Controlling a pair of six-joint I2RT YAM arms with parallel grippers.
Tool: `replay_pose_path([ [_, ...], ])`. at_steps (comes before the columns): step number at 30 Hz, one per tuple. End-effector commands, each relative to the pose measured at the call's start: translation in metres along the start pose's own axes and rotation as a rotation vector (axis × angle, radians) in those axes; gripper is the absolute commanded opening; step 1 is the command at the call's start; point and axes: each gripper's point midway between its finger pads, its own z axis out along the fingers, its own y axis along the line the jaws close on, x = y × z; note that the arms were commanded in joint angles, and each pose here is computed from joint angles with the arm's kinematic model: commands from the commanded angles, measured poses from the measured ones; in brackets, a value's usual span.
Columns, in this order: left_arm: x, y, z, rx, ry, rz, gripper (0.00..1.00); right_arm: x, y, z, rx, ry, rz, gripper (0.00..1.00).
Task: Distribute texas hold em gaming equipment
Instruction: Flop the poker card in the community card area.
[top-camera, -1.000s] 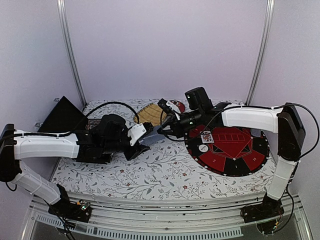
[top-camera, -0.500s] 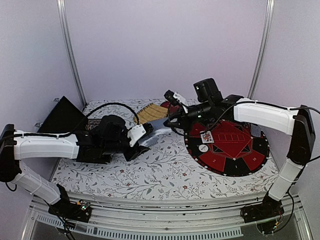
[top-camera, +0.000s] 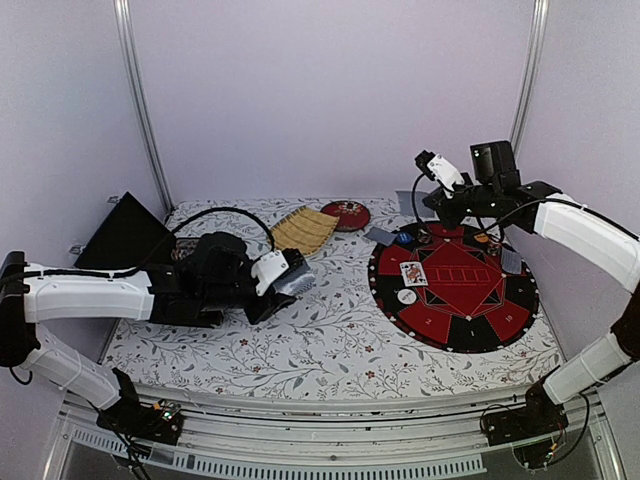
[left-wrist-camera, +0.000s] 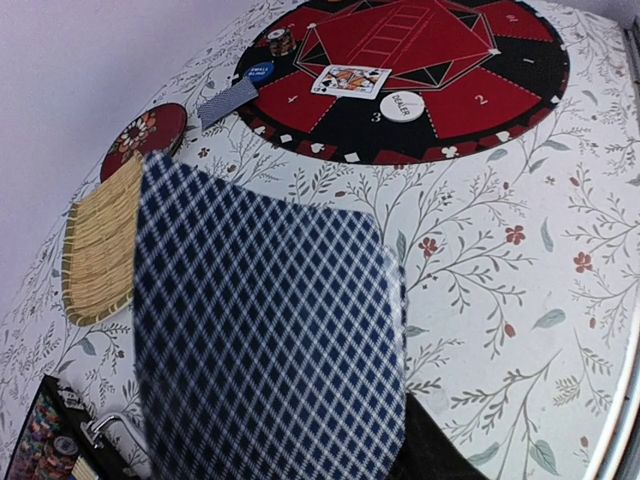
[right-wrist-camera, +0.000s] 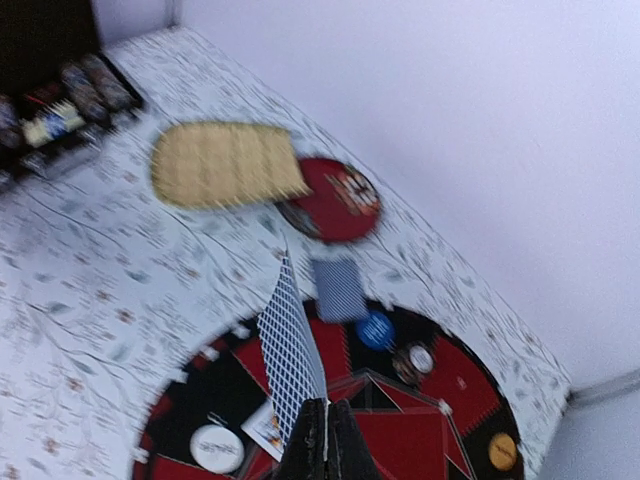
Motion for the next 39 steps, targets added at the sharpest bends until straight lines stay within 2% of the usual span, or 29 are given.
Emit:
replay_pose_path([
  [1, -0.011, 0.004, -0.005, -0.013, -0.051, -0.004, 0.46, 0.126, -0.069, 0.02, 0.321, 0.446, -0.102, 0.02],
  [3, -0.011, 0.004, -0.005, -0.013, -0.05, -0.003, 0.46, 0.163, -0.083, 0.036, 0.38, 0.578, -0.176, 0.02],
  [5, -0.011, 0.005, -0.005, -0.012, -0.049, -0.004, 0.46, 0.179, -0.091, 0.05, 0.399, 0.636, -0.264, 0.02],
  [13, -0.006, 0.007, -0.005, -0.014, -0.033, -0.008, 0.46, 0.195, -0.094, 0.092, 0.376, 0.623, -0.444, 0.02],
  [16, -0.008, 0.008, -0.006, -0.017, -0.037, -0.007, 0.46, 0.214, -0.091, 0.091, 0.377, 0.692, -0.505, 0.02],
  [19, -0.008, 0.009, -0.006, -0.018, -0.038, -0.004, 0.46, 0.217, -0.085, 0.089, 0.384, 0.694, -0.535, 0.02],
  [22, -0.007, 0.01, -0.005, -0.021, -0.034, -0.001, 0.46, 0.219, -0.069, 0.091, 0.329, 0.687, -0.577, 0.02],
  [26, -0.008, 0.011, -0.005, -0.021, -0.037, -0.004, 0.46, 0.243, -0.034, 0.094, 0.179, 0.721, -0.669, 0.02],
  [29, -0.007, 0.011, -0.006, -0.021, -0.035, -0.004, 0.46, 0.259, -0.015, 0.092, 0.066, 0.756, -0.652, 0.02],
  [39, -0.005, 0.012, -0.008, -0.028, -0.033, -0.006, 0.46, 0.266, 0.001, 0.085, -0.023, 0.775, -0.6, 0.02],
])
